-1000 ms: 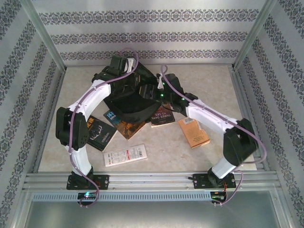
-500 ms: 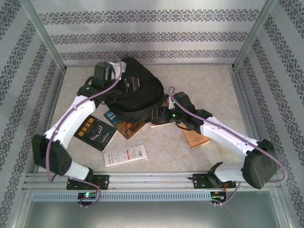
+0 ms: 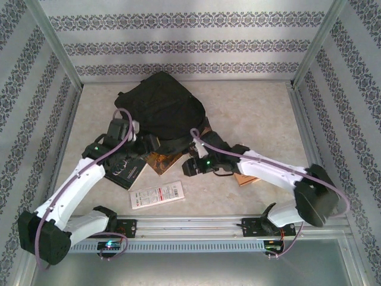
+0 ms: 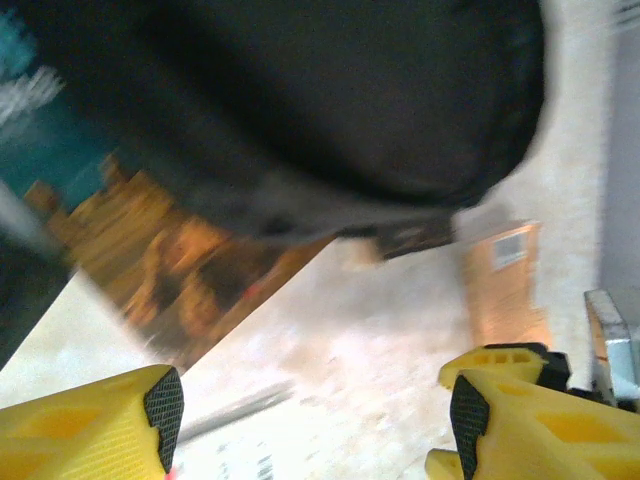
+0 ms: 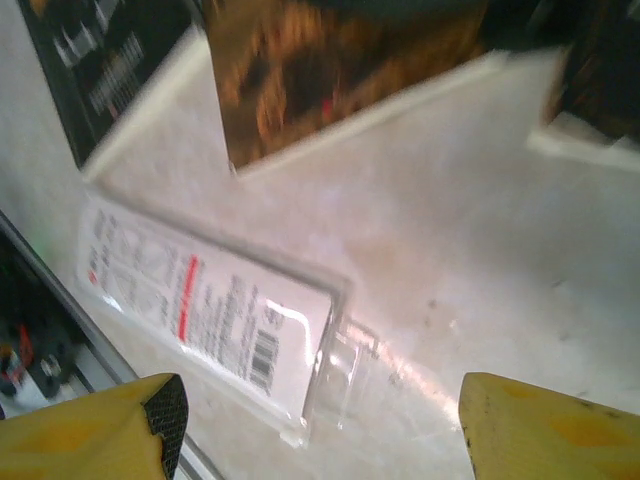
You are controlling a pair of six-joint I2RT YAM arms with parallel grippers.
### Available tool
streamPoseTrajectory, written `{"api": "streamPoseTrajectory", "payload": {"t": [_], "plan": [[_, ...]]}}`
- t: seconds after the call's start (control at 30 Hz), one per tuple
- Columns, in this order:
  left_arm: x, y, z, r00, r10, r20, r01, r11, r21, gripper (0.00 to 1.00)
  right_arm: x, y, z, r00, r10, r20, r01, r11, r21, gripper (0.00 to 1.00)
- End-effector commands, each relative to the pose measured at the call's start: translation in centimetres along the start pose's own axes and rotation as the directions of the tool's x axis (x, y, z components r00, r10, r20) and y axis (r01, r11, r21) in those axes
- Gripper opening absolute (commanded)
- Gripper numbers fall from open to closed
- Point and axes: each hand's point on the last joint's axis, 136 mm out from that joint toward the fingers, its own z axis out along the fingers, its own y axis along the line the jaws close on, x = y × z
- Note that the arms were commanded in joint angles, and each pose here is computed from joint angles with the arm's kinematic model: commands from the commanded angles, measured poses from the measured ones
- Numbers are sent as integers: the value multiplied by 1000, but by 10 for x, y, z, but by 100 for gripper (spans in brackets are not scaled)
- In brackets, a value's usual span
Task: Pack the student bag
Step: Pick up the loose stationery from the bottom-center of the table.
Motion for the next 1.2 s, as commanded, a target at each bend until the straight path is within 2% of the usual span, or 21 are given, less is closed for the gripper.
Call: {"api": "streamPoseTrajectory", "payload": {"t": [0.0, 0.17, 0.3, 0.53, 0.7, 0.87, 1.17], "plan": [[52, 56, -1, 986, -141, -93, 123, 978, -170, 72, 22, 8, 19, 991, 6, -137, -10, 999, -33, 72], [95, 98, 4, 966, -191, -174, 140, 954, -267, 73, 26, 11, 35, 980, 51, -190, -66, 995, -71, 72], [117, 126, 4, 955, -228, -190, 152, 925, -348, 74, 32, 11, 47, 968, 78, -240, -98, 992, -74, 72], [126, 140, 6, 953, -239, -187, 144, 899, -415, 74, 38, 7, 55, 958, 108, -264, -128, 990, -60, 73], [138, 147, 22, 940, -270, -208, 166, 896, -412, 73, 44, 12, 61, 943, 125, -308, -162, 982, -97, 73], [140, 150, 33, 941, -275, -198, 182, 902, -392, 73, 51, 26, 60, 924, 141, -356, -218, 958, -188, 72], [147, 154, 48, 933, -285, -220, 191, 910, -368, 72, 41, 49, 66, 906, 186, -381, -322, 887, -331, 62]]}}
